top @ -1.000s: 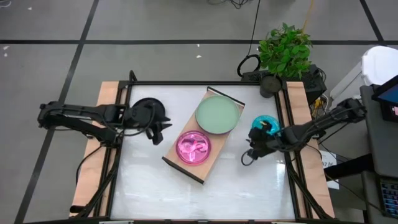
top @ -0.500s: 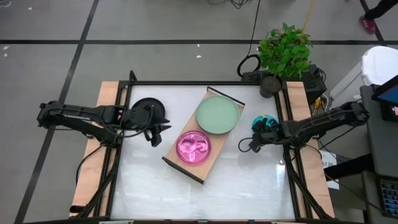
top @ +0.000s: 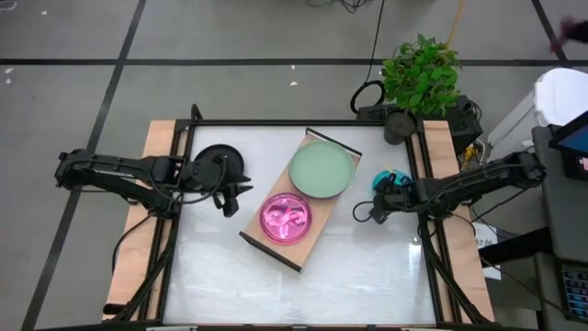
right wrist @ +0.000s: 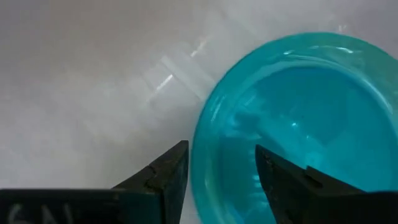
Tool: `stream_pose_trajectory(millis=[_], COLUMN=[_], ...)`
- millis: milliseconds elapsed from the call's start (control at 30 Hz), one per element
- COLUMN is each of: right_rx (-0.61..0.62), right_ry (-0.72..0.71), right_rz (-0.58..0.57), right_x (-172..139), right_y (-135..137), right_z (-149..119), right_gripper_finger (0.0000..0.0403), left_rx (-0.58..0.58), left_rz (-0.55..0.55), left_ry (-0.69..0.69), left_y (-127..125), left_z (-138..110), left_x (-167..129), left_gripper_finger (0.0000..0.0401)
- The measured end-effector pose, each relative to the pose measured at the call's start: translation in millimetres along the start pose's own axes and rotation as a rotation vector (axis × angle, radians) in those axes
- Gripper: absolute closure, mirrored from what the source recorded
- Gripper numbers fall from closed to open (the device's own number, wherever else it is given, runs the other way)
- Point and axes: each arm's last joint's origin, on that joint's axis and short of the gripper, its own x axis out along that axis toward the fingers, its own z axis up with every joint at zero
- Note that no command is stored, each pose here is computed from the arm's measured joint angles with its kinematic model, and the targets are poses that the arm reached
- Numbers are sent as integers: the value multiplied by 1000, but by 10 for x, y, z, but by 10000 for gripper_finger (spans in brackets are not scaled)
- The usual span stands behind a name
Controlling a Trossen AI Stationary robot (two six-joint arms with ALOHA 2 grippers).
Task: Place and stack plates onto a shelf
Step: Stack the small transparent blue plate on top of the small transparent pink plate
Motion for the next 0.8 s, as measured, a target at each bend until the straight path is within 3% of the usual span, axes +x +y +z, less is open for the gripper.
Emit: stream_pose_trajectory(millis=[467,800], right_rx=[-151,-148], right_ry=[1,0], right_rz=[5,4], right_x=[88,88], right_y=[-25,-25], right_z=[-62,-62], right_gripper_finger=[238,316], left_rx=[12,27], left_rz=[0,0], left_ry=[-1,-1], left_y=[0,0], left_z=[2,2], left_x=[-1,-1], left_gripper_finger=[286,286])
